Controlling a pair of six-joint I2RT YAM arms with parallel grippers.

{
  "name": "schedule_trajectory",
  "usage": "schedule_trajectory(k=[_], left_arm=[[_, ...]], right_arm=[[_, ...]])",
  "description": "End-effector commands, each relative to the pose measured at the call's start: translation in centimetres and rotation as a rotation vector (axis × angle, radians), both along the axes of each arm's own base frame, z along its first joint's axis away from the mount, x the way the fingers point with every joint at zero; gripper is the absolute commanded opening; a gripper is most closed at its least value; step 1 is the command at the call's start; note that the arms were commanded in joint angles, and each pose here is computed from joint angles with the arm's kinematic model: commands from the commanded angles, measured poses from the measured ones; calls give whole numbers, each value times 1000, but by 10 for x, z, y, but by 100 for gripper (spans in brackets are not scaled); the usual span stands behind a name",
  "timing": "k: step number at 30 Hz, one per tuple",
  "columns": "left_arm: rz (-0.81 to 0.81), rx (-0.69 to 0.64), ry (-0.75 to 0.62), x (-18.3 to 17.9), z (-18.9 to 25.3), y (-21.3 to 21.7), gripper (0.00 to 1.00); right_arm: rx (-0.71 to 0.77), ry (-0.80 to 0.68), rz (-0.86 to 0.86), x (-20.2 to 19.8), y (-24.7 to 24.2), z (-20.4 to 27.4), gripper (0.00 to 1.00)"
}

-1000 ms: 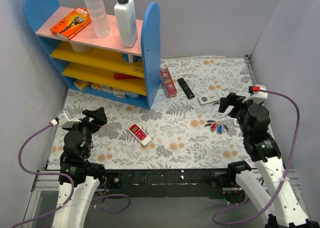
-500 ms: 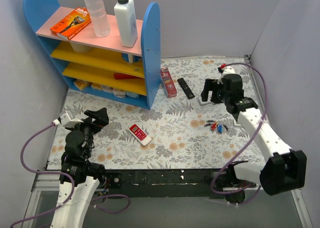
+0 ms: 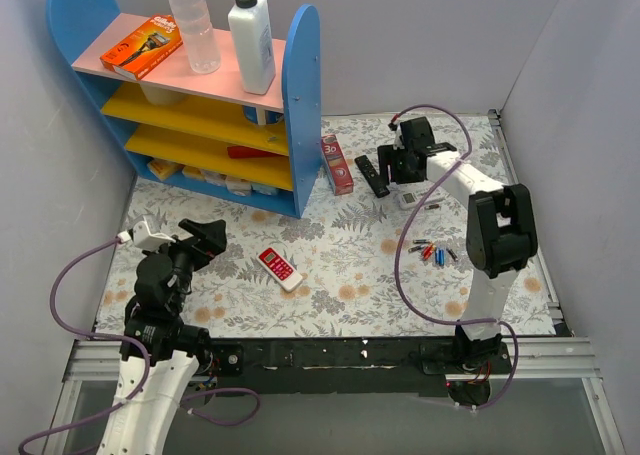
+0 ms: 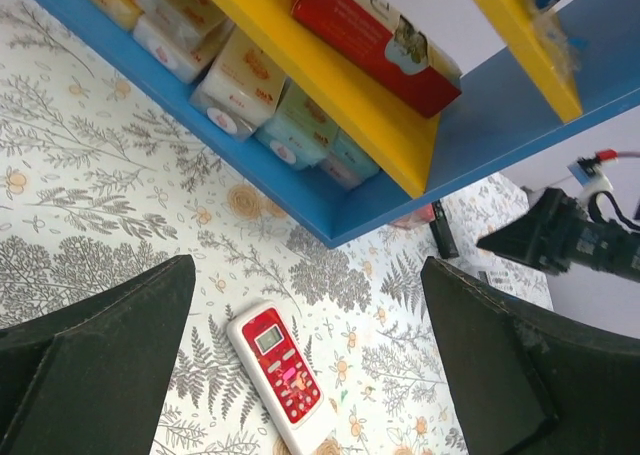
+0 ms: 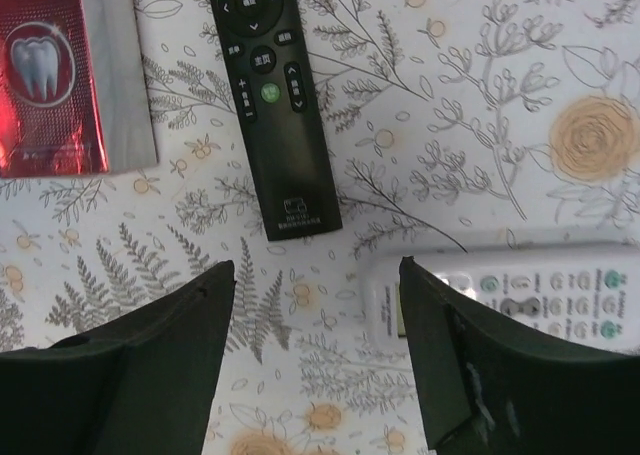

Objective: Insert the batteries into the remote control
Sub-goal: Pick up the remote control from the center of the board.

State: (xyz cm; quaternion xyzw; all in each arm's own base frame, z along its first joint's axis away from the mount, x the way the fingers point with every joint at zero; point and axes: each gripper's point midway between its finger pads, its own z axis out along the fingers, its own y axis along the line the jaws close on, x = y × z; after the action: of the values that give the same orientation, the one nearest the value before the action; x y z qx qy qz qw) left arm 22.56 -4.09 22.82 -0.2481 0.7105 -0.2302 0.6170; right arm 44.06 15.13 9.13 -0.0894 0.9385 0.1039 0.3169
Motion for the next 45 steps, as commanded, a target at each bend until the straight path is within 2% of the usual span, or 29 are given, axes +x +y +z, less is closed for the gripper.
schedule_trajectory(k=[1, 2, 7, 13, 18, 22, 23, 25, 26, 29, 38, 43, 45], left_arm=[[-62, -17, 29, 4, -2, -13, 98], [-77, -20, 39, 6, -5, -16, 98], [-158, 4, 61, 7, -12, -29, 98], [-219, 28, 55, 3, -12, -38, 98], [-262, 30, 55, 2, -14, -44, 98], [-290, 24, 56, 2, -15, -49, 98], [-294, 21, 50, 1, -13, -50, 98], [-317, 8, 45, -1, -12, -54, 98], [-324, 4, 46, -1, -13, -56, 98], [-380, -19, 36, -5, -11, -65, 98], [-647, -99, -51, -22, -11, -107, 98], [-751, -110, -170, -28, 3, -121, 98], [-778, -146, -164, -30, -3, -127, 98]], right_arm=[[-18, 9, 91, 14, 28, 0, 70], [-27, 35, 105, 14, 34, -13, 67], [-66, 65, 125, 20, 45, -35, 66], [-183, 67, 88, 28, 30, -57, 66], [-228, 120, 100, 14, 23, -77, 63], [-250, 152, 108, -5, 19, -89, 50], [-247, 145, 112, -8, 21, -84, 43], [-244, 169, 109, -24, 20, -89, 35], [-227, 149, 105, -27, 23, -78, 25], [-158, 169, 82, -56, 26, -71, 13], [202, 198, 104, -164, 60, -34, 6], [379, 118, 163, -201, 77, 9, 2], [439, 104, 186, -211, 84, 21, 2]])
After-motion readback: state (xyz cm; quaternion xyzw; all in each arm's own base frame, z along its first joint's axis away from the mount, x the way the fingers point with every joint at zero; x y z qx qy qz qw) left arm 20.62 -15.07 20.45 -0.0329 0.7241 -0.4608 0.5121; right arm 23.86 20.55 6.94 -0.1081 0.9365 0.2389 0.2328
